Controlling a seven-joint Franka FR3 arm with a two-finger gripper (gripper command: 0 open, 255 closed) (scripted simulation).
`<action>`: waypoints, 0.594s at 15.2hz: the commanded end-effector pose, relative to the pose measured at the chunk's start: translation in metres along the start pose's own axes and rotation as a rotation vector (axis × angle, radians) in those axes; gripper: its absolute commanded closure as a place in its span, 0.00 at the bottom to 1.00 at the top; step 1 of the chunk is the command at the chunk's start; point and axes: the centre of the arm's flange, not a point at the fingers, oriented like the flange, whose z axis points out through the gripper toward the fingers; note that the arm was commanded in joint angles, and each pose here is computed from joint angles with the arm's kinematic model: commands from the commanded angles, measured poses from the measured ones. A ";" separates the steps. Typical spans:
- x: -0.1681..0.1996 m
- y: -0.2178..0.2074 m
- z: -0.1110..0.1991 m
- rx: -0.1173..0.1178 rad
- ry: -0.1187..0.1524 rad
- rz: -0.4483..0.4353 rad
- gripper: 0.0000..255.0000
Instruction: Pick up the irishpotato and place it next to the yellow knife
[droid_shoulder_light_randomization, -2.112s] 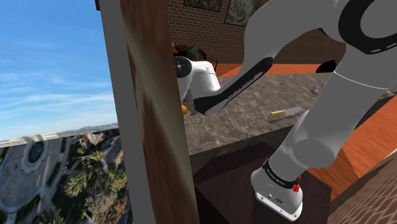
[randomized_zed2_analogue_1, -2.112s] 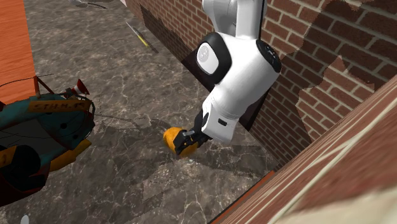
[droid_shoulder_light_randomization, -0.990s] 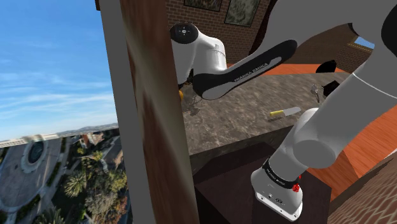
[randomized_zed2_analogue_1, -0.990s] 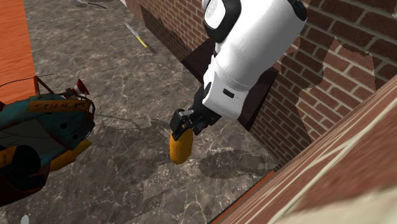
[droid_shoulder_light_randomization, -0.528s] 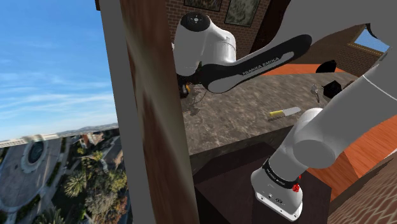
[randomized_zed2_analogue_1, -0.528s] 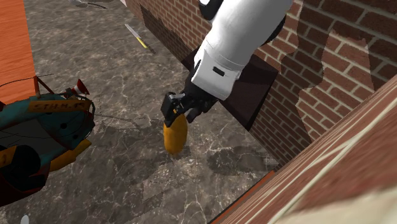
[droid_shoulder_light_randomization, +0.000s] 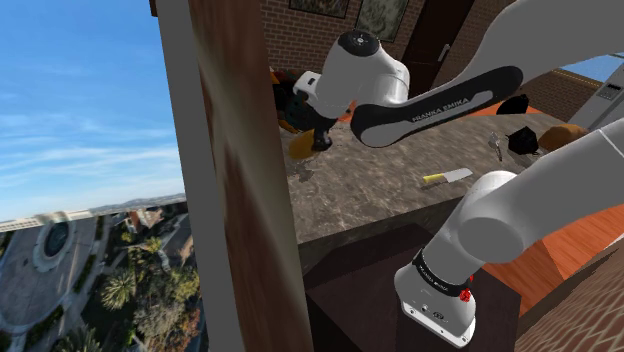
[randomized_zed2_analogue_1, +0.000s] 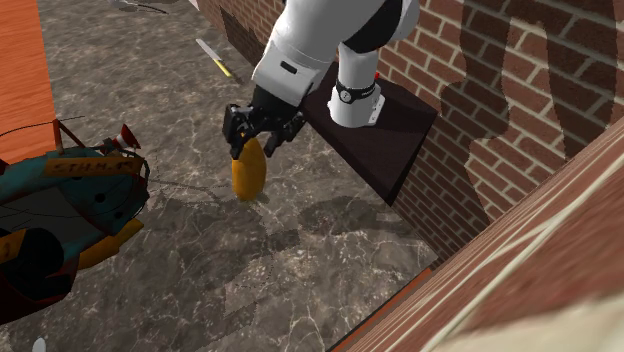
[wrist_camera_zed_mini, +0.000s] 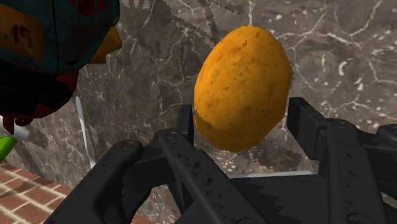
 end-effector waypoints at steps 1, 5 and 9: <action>-0.028 0.002 0.003 0.000 0.001 -0.001 1.00; -0.080 0.005 0.012 0.000 0.001 -0.001 1.00; -0.132 0.008 0.020 0.000 0.001 -0.001 1.00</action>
